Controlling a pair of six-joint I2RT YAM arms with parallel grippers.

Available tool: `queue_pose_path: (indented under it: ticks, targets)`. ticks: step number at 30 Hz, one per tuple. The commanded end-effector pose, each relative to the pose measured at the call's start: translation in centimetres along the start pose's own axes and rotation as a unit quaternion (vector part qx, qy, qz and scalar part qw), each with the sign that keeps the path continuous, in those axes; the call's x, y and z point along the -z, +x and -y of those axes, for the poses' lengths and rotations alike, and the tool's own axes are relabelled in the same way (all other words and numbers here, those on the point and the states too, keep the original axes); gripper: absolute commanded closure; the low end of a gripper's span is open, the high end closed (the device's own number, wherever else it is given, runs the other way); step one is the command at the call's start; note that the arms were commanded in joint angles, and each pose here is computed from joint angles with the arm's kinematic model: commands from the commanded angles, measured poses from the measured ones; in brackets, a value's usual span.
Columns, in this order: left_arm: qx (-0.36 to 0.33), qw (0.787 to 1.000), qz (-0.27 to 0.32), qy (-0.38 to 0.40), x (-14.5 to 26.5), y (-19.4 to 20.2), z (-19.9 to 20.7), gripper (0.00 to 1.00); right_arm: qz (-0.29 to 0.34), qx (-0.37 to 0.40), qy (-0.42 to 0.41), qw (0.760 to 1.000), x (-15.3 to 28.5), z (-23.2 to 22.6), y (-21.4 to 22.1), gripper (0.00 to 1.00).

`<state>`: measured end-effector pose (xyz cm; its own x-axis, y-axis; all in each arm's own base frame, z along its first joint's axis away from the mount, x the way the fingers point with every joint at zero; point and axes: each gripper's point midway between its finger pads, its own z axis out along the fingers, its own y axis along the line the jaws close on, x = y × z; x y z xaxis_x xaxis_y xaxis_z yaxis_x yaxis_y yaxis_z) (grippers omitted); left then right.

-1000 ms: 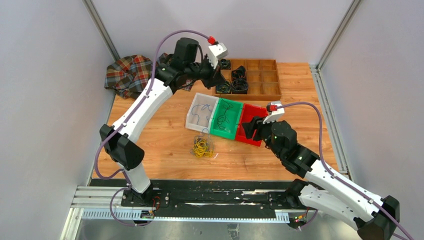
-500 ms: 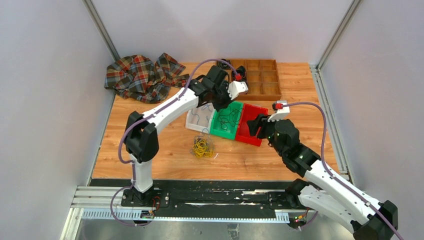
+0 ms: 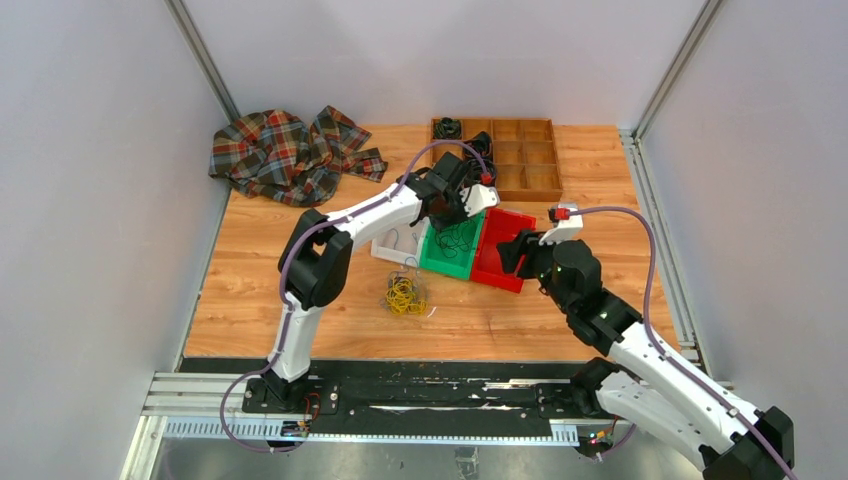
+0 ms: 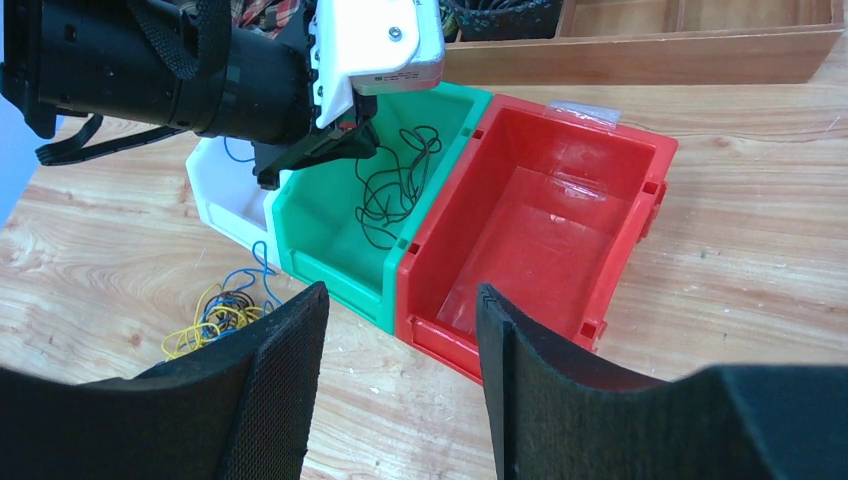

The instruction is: Untangle the cables

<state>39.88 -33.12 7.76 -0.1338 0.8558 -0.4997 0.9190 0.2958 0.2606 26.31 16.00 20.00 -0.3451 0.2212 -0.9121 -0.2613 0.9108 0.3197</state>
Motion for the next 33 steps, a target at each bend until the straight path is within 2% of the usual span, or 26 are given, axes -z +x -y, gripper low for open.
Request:
queue_pose_path:
  ticks: [1,3,4,8,13,16,20,26,33]
  targets:
    - [-0.003,0.999,0.045,-0.028,0.1,-2.1,-0.9,1.00,0.009,-0.016,0.006,1.000,0.0,0.6,-0.5,0.44]
    - [0.009,0.998,0.054,-0.018,0.8,-2.6,-0.5,0.99,0.009,-0.016,0.008,1.000,0.1,0.7,-0.5,0.44]
    - [0.017,0.998,0.056,-0.015,1.3,-2.8,-0.4,0.95,0.011,-0.017,0.008,1.000,0.2,0.7,-0.6,0.44]
    - [0.035,0.998,0.057,0.002,3.2,-3.2,0.0,0.68,0.016,-0.019,0.003,1.000,0.7,0.6,-1.0,0.44]
    - [0.048,0.995,0.080,0.024,6.0,-3.4,-0.3,0.23,0.007,-0.017,-0.004,1.000,1.2,0.3,-1.3,0.43]
    - [0.050,0.995,0.075,0.038,8.4,-3.5,-0.3,0.01,0.008,-0.014,-0.009,1.000,1.6,0.0,-1.9,0.43]
    - [0.062,0.993,0.084,0.052,11.7,-3.5,0.2,0.02,0.002,-0.007,-0.017,1.000,1.8,-0.5,-2.4,0.42]
    - [0.065,0.995,0.063,0.050,14.7,0.5,2.2,0.02,-0.033,0.008,-0.041,0.999,1.7,-1.7,-1.9,0.40]
    - [0.084,0.989,0.021,0.124,16.1,7.4,8.8,0.01,-0.065,0.005,-0.058,0.996,1.5,-2.3,-0.5,0.40]
